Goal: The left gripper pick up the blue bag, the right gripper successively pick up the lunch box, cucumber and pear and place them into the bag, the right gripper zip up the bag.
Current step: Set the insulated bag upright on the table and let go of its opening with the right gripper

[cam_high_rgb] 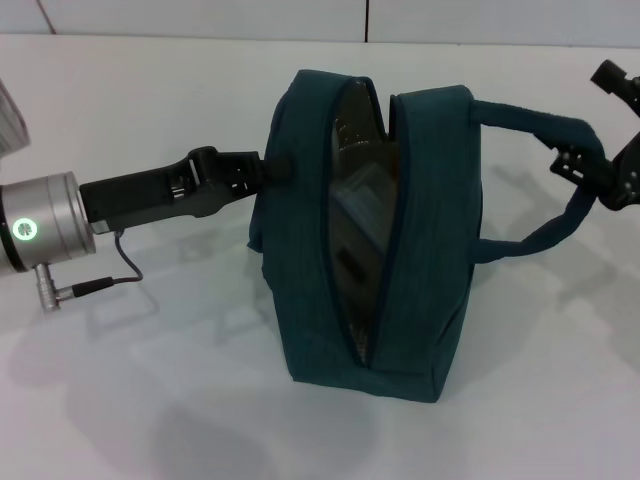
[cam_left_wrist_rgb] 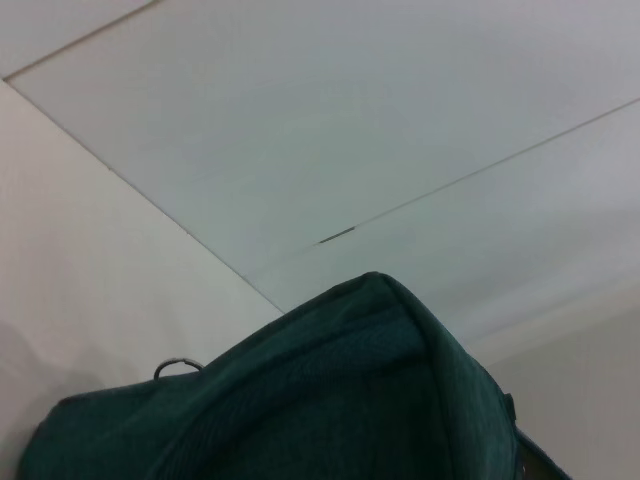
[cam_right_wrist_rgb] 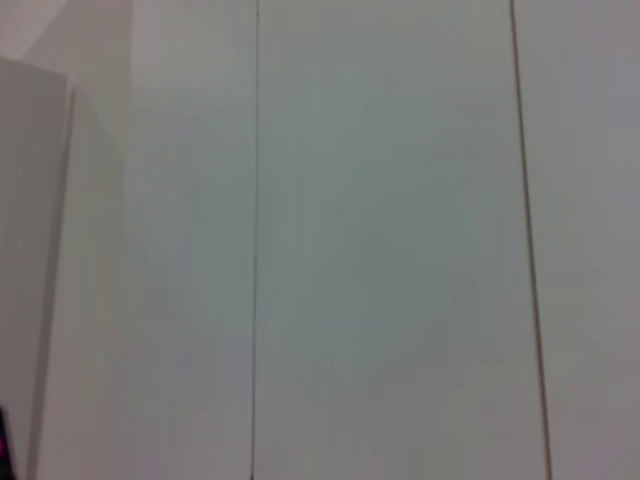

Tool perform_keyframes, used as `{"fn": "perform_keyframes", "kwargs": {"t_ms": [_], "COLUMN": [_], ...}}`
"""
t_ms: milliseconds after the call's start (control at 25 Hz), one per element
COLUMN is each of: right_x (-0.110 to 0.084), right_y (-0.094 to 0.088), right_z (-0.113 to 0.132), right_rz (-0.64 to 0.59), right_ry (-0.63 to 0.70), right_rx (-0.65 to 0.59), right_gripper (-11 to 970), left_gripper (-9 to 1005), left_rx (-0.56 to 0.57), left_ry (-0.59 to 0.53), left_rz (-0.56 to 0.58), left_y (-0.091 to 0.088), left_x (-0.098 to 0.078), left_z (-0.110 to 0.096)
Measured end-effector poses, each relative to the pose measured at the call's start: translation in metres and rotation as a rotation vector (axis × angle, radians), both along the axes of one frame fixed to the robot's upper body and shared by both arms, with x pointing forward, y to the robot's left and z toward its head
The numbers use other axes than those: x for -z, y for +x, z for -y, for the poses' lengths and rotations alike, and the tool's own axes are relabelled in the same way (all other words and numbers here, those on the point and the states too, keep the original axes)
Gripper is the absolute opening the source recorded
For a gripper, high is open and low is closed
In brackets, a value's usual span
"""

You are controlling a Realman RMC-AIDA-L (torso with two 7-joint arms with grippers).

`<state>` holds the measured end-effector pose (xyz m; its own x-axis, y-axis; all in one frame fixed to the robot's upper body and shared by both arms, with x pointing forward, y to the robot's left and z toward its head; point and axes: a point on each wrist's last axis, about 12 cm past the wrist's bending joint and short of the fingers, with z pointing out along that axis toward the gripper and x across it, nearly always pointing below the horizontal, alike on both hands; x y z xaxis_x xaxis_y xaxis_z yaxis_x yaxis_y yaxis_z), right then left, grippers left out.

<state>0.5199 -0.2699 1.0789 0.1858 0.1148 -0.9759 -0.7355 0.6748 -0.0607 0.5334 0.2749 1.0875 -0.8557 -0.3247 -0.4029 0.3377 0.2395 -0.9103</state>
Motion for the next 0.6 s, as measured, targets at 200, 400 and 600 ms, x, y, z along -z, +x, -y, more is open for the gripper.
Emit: {"fn": "perform_keyframes", "kwargs": {"t_ms": [200, 400, 600], "right_x": [0.0024, 0.0045, 0.0050], "right_y": [-0.0010, -0.0008, -0.0013], "right_z": [-0.0007, -0.0012, -0.0013], "right_rz": [-0.012, -0.024, -0.038], "right_ry": [-0.006, -0.007, 0.002], "right_rx": [-0.007, -0.007, -0.013], "right_gripper": [886, 886, 885], "left_gripper": [71, 71, 71], "left_rx": [0.004, 0.003, 0.043], "left_ry": [-0.014, -0.018, 0.010], "left_rz": [-0.016, -0.020, -0.016], "left_y": [-0.0030, -0.0038, 0.0011], "left_x": [0.0033, 0.0044, 0.0019], "left_z": [0.0027, 0.0031, 0.0089]}}
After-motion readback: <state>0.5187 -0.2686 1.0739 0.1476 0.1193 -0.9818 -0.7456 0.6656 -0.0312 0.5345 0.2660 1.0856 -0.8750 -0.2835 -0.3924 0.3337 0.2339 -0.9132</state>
